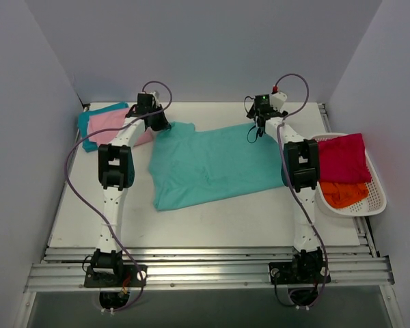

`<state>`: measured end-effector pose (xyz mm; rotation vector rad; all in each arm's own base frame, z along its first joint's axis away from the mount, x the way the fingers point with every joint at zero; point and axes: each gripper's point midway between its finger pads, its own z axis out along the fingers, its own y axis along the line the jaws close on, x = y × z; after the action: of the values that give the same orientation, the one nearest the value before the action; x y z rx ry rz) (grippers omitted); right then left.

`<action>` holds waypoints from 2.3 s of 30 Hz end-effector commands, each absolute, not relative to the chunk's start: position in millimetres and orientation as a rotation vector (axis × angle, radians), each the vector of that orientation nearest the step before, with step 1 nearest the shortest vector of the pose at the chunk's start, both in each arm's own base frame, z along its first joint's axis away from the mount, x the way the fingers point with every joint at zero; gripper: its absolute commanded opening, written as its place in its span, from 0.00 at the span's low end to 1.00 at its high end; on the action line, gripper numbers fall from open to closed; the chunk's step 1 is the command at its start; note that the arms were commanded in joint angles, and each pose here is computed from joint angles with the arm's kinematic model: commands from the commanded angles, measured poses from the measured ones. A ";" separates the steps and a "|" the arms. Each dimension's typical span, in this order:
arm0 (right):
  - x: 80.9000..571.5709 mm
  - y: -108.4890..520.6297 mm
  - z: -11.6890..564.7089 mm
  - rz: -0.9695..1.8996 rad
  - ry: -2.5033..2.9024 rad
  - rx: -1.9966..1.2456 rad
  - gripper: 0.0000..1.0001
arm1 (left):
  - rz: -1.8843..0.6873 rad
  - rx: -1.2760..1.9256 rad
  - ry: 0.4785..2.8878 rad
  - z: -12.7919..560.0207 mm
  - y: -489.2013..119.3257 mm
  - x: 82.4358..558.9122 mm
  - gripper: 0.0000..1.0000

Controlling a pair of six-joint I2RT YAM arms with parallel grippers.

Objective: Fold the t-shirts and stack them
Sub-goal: Fold the tshirt

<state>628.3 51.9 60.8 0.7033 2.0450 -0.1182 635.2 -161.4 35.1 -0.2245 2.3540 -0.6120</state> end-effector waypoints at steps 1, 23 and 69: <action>639.6 30.8 76.5 -0.106 2.029 0.705 0.94 | -0.640 -0.159 2.261 82.1 -165.0 641.9 0.02; 662.0 32.2 17.6 0.006 2.068 0.767 0.89 | -0.615 -0.154 2.276 72.2 -164.7 641.2 0.02; 650.9 4.5 77.0 0.038 1.980 0.815 0.00 | -0.463 -0.132 2.221 143.4 -145.5 623.6 0.02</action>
<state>650.2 11.0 23.0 0.8287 2.0414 0.0238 626.2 -145.5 90.3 -0.1695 2.3062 -0.4756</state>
